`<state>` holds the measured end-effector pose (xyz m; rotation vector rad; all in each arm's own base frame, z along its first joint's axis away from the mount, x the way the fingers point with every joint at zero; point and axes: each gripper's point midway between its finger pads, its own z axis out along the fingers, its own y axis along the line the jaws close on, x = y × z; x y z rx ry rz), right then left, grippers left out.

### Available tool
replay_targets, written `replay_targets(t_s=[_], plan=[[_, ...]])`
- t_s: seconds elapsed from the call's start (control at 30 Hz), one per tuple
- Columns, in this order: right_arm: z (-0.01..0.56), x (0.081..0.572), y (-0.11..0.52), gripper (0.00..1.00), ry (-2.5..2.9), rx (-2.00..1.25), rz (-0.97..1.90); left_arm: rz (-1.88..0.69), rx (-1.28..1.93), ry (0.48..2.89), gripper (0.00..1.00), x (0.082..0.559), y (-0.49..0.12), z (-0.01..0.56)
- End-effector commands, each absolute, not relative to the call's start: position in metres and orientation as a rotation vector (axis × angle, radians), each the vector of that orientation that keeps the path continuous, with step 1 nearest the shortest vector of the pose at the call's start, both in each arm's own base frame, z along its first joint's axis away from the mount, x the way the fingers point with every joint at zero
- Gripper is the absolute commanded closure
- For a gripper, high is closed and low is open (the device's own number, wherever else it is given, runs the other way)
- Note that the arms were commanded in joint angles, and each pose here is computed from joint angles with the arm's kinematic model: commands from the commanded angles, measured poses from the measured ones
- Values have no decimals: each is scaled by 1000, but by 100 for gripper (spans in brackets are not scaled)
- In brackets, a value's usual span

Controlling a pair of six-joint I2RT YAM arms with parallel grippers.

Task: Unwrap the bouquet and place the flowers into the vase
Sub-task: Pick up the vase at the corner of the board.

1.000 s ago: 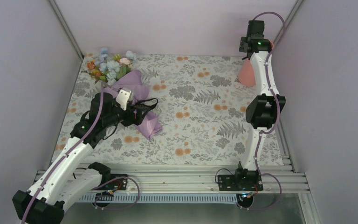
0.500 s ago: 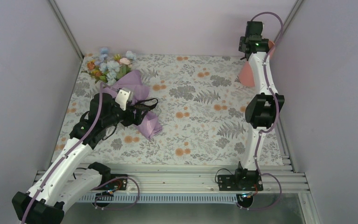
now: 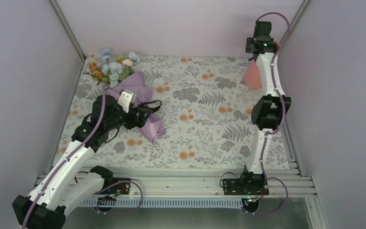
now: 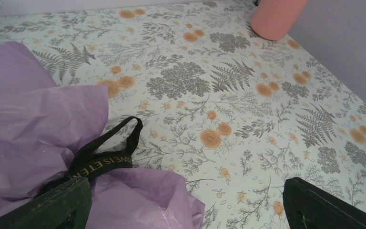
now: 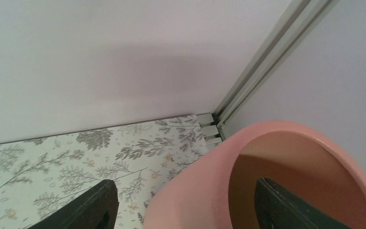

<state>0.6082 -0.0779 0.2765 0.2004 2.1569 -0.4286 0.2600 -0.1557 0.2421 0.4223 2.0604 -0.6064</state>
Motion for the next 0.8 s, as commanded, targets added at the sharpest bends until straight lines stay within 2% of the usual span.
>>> replay_targets(t_s=[0.0,0.37,0.47,0.6,0.77], plan=[[193,572,-47,29,2488,146,-266,-577,425,2067,0,260,-153,240],[207,548,-50,40,2515,192,-290,-584,427,2064,0,259,-154,241],[210,546,-56,55,2508,201,-334,-584,424,2057,0,259,-153,242],[228,545,-53,94,2466,183,-369,-583,423,2057,0,258,-153,242],[272,541,-28,96,2359,124,-354,-584,426,2062,0,259,-154,241]])
